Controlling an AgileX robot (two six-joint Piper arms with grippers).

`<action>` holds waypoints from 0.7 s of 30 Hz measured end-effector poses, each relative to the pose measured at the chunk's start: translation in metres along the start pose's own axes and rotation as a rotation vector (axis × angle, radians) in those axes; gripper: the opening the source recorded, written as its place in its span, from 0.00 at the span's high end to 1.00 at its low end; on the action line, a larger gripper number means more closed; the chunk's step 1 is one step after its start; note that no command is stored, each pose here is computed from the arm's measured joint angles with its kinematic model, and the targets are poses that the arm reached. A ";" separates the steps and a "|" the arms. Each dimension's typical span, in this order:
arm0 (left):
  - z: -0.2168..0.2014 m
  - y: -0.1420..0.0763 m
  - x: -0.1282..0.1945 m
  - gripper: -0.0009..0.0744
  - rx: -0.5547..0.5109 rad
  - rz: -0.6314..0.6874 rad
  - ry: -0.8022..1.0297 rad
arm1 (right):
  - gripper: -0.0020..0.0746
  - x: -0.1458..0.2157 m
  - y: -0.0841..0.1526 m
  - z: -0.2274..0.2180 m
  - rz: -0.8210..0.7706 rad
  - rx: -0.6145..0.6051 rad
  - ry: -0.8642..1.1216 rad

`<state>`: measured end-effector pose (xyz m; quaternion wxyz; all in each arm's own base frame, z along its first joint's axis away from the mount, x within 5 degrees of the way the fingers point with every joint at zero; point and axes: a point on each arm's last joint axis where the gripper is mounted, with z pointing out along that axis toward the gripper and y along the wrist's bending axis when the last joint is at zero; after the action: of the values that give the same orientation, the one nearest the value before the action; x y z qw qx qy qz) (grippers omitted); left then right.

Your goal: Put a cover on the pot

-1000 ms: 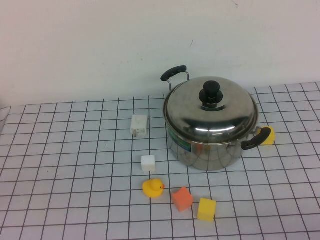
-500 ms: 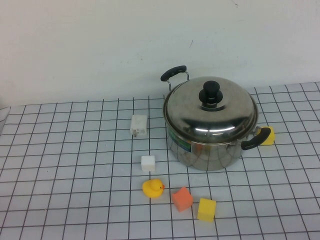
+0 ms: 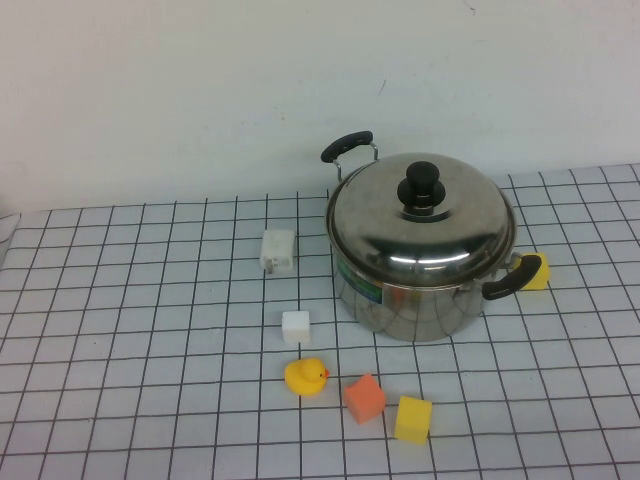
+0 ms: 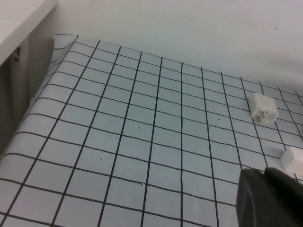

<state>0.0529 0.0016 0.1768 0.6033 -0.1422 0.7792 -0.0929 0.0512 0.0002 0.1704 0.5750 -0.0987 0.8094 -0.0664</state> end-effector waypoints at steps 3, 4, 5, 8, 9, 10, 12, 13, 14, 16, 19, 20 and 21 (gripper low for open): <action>0.000 0.000 0.000 0.99 -0.001 0.000 0.002 | 0.96 0.000 0.000 0.000 0.000 0.000 0.000; 0.000 0.000 0.000 0.99 -0.001 0.000 0.002 | 0.96 0.000 0.000 0.000 0.000 0.000 0.000; 0.000 0.000 0.000 0.99 -0.001 0.000 0.002 | 0.96 0.000 0.000 0.000 0.000 0.000 0.000; 0.000 0.000 0.000 0.99 -0.001 0.000 0.002 | 0.96 0.000 0.000 0.000 0.000 0.000 0.000; 0.000 0.000 0.000 0.99 -0.001 0.000 0.002 | 0.96 0.000 0.000 0.000 0.000 0.000 0.000; 0.000 0.000 0.000 0.99 -0.001 0.002 0.003 | 0.96 0.000 0.000 0.000 0.000 0.000 0.000; 0.000 0.000 0.000 0.99 -0.001 0.021 0.003 | 0.96 0.000 0.000 0.000 0.000 0.000 0.000; 0.000 0.000 0.000 0.99 -0.001 0.034 0.003 | 0.96 0.000 0.000 0.000 0.000 0.000 0.000; 0.000 0.000 0.000 0.99 -0.001 0.049 0.003 | 0.96 0.000 0.000 0.000 0.000 0.000 0.000; 0.000 0.000 0.000 0.99 -0.001 0.080 0.003 | 0.96 0.000 0.000 0.000 0.000 0.000 0.000; 0.000 0.000 0.000 0.99 -0.001 0.117 0.004 | 0.96 0.000 0.000 0.000 0.000 0.000 0.000; 0.000 0.000 0.000 0.99 -0.001 0.127 0.004 | 0.96 0.000 0.000 0.000 0.000 0.000 0.000; 0.000 0.000 0.000 0.99 -0.001 0.135 0.004 | 0.96 0.000 0.000 0.000 0.000 0.000 0.000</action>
<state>0.0528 0.0016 0.1764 0.6066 -0.0894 0.7883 -0.0518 0.0512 0.0002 0.1704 0.5750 -0.0987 0.8094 -0.0664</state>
